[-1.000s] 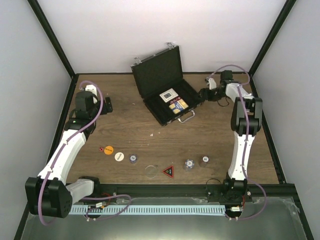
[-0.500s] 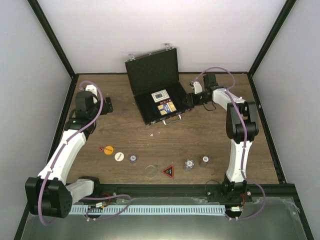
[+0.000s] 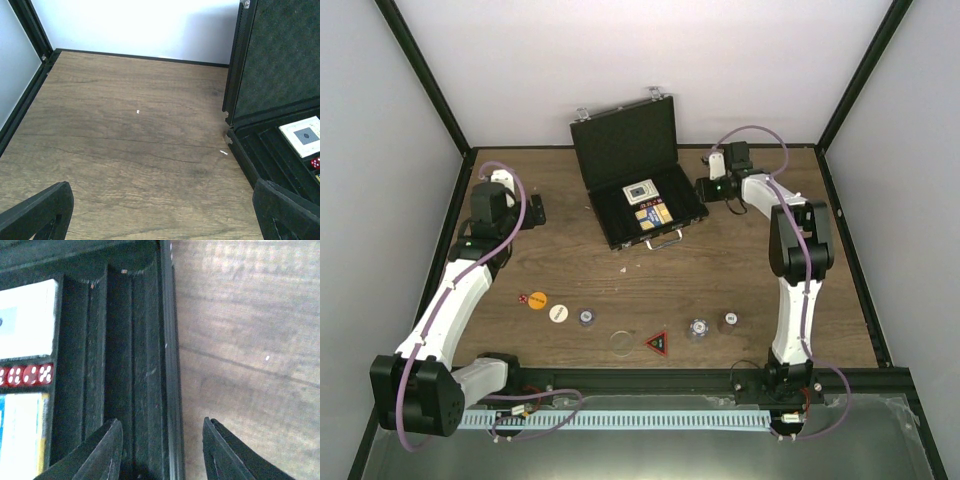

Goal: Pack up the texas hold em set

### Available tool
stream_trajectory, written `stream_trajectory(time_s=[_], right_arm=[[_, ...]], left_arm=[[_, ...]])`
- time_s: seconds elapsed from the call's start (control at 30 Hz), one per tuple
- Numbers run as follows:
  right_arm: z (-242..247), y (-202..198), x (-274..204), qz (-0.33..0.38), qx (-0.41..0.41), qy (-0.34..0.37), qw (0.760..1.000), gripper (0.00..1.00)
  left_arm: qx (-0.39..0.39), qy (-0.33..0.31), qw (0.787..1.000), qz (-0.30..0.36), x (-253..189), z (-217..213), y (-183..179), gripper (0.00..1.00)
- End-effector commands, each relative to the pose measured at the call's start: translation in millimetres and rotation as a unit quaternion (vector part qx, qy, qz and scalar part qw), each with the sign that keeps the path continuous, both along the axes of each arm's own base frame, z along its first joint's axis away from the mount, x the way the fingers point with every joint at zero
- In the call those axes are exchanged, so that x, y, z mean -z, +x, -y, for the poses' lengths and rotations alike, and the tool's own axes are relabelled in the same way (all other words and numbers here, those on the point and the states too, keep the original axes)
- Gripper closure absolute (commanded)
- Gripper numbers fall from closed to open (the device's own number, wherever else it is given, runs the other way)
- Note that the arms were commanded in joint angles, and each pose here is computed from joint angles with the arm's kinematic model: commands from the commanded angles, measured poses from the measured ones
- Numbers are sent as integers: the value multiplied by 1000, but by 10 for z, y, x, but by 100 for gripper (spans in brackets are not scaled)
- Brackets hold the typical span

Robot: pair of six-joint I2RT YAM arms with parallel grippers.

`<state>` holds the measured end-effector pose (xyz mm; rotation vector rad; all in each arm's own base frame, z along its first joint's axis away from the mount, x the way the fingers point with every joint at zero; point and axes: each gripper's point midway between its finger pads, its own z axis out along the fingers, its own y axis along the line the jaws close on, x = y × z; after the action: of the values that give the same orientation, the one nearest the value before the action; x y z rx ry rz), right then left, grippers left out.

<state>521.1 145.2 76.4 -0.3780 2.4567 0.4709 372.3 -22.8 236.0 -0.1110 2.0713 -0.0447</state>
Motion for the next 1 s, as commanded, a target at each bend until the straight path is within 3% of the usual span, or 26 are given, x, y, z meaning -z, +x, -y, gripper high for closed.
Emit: stream_trajectory(time_s=[0.0,0.47,0.73,0.97], right_arm=[[-27,173,12,9,-1,-16,1000,57],[-137,160,282,-24,-17,-17,999,78],[-124,13,327,-40,10,-26,999,99],[69,-452,448,-82,79,-48,992,99]], left_arm=[[2,-3,1000,13,-103,14,-4,0],[3,-3,1000,12,-99,19,11,0],[-19,17,1000,7,-32,-81,23,0],[-56,49,997,-10,188,-237,33,0]])
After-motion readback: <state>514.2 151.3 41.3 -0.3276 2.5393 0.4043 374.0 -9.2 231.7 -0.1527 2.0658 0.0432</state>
